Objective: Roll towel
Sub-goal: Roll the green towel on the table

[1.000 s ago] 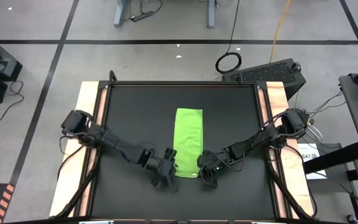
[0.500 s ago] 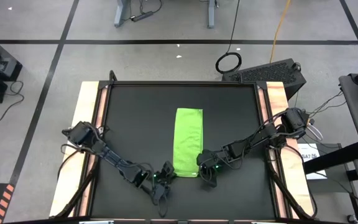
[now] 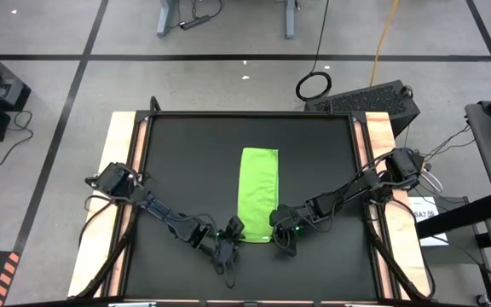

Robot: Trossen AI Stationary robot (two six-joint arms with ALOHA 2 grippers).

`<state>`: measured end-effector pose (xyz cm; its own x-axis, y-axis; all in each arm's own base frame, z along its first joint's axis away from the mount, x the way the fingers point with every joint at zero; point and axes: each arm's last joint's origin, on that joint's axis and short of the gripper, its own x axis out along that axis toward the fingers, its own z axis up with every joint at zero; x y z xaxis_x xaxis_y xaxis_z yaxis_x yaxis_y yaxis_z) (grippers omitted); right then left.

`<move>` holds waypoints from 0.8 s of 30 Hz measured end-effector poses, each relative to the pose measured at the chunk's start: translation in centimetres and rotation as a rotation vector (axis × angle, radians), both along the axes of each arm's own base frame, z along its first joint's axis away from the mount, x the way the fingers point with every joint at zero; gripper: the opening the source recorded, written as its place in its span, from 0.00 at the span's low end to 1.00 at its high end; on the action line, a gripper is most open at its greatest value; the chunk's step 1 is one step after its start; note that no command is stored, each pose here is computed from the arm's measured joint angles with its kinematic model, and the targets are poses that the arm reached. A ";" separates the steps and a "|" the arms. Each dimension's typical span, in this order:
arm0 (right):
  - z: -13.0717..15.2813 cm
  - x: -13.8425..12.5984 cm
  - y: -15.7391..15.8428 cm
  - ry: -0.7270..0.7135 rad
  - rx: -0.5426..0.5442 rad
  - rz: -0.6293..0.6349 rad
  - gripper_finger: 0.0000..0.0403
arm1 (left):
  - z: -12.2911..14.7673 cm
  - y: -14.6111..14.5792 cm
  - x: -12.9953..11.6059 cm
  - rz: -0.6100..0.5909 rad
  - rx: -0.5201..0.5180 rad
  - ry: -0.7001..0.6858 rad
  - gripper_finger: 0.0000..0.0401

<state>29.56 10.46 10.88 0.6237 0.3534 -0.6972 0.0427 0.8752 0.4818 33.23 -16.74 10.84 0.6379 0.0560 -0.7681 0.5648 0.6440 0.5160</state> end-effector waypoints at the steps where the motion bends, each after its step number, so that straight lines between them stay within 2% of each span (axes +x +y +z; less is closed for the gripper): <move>1: 0.0 0.0 0.0 0.000 0.001 -0.002 0.00 | 0.0 0.3 0.1 0.007 -0.011 0.009 0.49; 6: 0.1 0.1 0.0 -0.006 0.004 -0.004 0.00 | -0.2 1.3 0.5 0.017 -0.045 0.039 0.35; 13: 0.2 0.2 0.1 -0.028 0.015 -0.001 0.00 | -0.4 2.1 0.8 0.006 -0.047 0.062 0.07; 15: 0.2 0.2 0.1 -0.026 0.019 -0.005 0.00 | -0.4 2.5 0.9 0.013 -0.109 0.083 0.02; 17: 0.2 0.2 0.1 -0.024 0.024 -0.002 0.00 | -0.4 3.0 1.1 0.039 -0.188 0.102 0.02; 24: 0.3 0.2 0.2 -0.021 0.035 0.010 0.03 | -0.3 5.9 2.3 0.102 -0.603 0.240 0.01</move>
<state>29.72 10.64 11.15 0.6343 0.3840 -0.6710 0.0235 0.8579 0.5132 35.50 -10.84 10.52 0.4590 -0.3777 -0.8041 0.5405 0.8371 -0.0847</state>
